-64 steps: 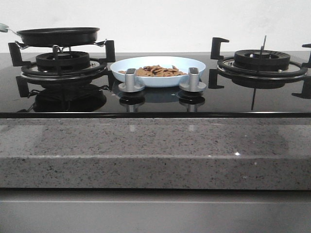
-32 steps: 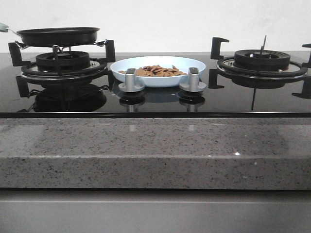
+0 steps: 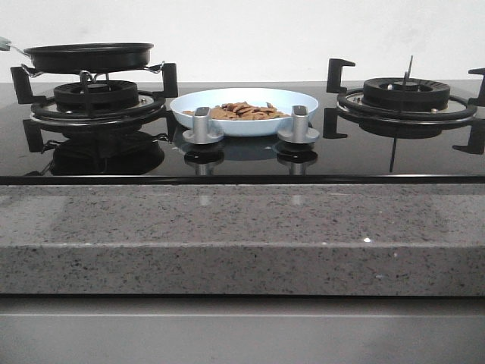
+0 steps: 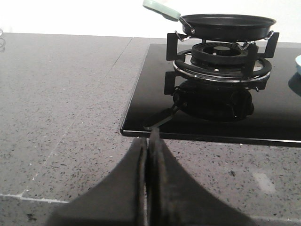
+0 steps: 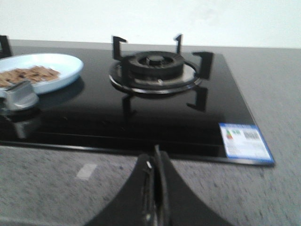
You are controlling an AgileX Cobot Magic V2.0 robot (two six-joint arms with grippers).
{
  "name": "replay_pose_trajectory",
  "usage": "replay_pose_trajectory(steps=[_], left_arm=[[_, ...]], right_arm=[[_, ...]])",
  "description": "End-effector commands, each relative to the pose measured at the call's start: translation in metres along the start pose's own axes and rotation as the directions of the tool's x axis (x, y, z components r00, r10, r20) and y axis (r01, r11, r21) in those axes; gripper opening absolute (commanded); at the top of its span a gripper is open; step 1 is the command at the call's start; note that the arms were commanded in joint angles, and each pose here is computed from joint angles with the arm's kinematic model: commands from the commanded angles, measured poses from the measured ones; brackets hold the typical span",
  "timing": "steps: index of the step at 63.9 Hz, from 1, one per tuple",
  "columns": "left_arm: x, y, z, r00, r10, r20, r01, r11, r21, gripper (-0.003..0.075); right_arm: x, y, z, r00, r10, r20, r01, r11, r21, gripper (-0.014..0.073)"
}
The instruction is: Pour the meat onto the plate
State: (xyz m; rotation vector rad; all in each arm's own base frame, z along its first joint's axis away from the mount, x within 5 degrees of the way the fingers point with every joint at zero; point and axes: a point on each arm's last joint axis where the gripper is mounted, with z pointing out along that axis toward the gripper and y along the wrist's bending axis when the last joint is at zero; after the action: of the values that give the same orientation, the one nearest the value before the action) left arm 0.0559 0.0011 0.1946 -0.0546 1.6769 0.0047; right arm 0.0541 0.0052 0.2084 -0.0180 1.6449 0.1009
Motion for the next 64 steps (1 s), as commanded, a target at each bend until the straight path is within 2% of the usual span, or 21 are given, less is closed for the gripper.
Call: replay_pose_trajectory(steps=[1,10,64], left_arm=[[-0.007,0.001,-0.001,0.995,-0.018,0.099,0.019,1.000,-0.007,-0.0020],[-0.007,0.001,-0.001,0.995,-0.018,0.099,0.019,1.000,-0.007,-0.0020],[-0.007,0.001,-0.001,0.995,-0.018,0.099,0.019,1.000,-0.007,-0.0020]], right_arm=[[-0.003,-0.002,-0.001,0.995,0.002,0.102,-0.004,1.000,0.025,-0.0060],[0.012,-0.003,0.002,0.999,0.028,0.041,-0.029,0.999,0.025,-0.0060],[0.011,-0.003,0.002,0.998,0.028,0.055,-0.029,0.999,0.026,-0.0060]])
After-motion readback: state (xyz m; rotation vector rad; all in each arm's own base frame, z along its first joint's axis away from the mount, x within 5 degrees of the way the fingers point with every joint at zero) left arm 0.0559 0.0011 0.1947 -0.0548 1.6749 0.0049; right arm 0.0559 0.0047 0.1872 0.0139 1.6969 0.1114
